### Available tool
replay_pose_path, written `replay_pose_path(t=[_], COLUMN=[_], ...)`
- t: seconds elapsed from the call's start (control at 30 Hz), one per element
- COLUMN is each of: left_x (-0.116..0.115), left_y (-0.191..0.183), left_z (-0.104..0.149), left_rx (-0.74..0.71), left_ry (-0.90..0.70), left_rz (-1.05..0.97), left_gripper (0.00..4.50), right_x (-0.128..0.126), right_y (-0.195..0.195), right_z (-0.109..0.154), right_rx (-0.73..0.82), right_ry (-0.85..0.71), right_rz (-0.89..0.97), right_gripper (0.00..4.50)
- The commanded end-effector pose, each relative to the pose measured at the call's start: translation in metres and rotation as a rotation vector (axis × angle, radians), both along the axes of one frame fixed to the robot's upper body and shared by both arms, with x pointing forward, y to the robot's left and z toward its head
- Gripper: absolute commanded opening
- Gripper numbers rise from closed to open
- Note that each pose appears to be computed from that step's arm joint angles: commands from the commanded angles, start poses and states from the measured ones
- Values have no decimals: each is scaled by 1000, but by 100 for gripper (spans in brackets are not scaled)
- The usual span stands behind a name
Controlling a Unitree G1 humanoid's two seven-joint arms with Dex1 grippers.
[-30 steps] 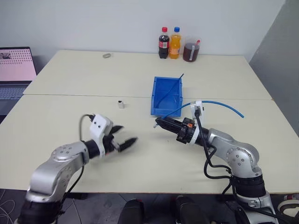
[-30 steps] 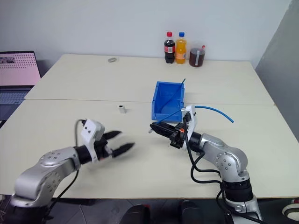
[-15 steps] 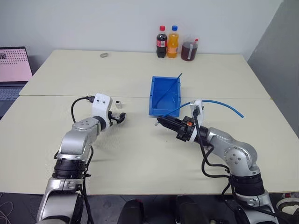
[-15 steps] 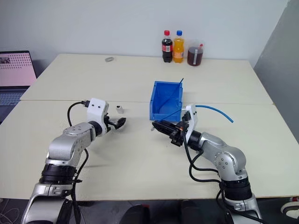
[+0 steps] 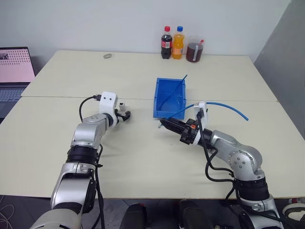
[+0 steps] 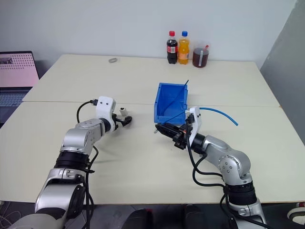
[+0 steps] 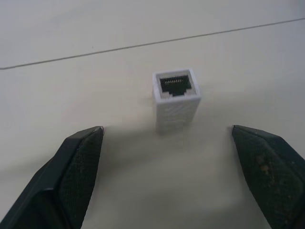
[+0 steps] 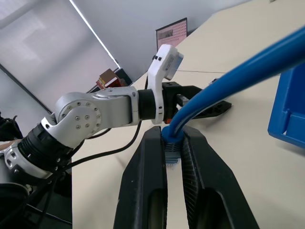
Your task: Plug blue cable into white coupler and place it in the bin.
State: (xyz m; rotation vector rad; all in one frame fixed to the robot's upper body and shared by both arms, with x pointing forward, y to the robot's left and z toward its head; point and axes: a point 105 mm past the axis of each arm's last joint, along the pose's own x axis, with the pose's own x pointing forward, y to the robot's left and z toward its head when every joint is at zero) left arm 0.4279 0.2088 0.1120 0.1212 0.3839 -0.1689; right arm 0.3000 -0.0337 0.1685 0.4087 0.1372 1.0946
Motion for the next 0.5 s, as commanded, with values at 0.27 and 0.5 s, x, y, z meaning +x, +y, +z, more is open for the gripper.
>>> replay_pose_path(t=[0.27, 0.5], left_x=[19, 18], left_y=[-7, 2], left_z=[8, 2], left_rx=[22, 37], left_ry=[-65, -67], left_rz=[-7, 19], left_gripper=[275, 140], right_x=[-7, -7], right_y=[1, 0], right_z=[15, 13], right_rx=[22, 16], right_ry=[-64, -63], right_rz=[12, 6], right_gripper=[13, 13])
